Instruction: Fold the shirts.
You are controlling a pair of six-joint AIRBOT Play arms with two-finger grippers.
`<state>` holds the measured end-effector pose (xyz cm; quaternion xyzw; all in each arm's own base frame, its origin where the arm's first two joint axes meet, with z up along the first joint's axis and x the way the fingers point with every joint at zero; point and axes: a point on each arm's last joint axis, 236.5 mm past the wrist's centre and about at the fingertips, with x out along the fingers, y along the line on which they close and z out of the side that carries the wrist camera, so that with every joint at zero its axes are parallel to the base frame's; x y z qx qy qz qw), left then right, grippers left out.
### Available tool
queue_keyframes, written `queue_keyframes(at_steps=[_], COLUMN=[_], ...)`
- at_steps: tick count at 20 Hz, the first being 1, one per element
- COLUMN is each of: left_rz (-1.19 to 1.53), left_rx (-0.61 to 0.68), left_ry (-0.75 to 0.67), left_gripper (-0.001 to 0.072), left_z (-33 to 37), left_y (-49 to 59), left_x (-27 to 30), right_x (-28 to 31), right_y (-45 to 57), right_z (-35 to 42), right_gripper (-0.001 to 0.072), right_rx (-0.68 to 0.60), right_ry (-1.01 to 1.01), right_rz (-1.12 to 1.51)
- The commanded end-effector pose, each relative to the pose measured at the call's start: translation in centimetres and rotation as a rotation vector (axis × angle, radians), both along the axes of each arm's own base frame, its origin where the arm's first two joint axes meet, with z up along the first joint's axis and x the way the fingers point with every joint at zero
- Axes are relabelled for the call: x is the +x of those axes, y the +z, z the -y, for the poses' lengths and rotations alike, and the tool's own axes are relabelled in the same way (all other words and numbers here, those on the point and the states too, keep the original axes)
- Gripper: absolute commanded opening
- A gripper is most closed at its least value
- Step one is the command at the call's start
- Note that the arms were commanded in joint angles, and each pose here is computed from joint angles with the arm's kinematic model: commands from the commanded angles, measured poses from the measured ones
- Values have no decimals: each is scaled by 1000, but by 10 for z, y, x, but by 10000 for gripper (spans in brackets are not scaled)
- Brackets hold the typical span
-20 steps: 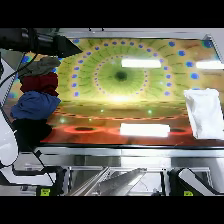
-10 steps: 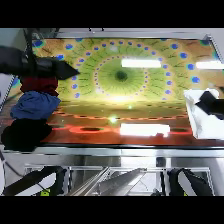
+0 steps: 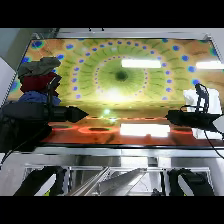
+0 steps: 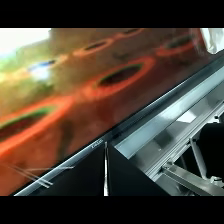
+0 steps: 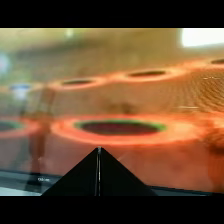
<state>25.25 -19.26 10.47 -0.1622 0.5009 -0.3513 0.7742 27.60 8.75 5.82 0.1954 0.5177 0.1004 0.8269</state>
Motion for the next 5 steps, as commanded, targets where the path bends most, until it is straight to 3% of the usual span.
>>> queue_keyframes(at_steps=[1, 5], left_rz=[27, 36], left_rx=[-3, -4], left_ry=[32, 37], left_gripper=[14, 14], left_z=[-7, -9], left_y=[3, 6], left_x=[-6, -7], right_x=[-2, -2], right_y=[-3, -2], right_z=[-4, -4], right_gripper=[22, 22], right_rx=[-3, -3], right_ry=[18, 18], right_rz=[0, 0])
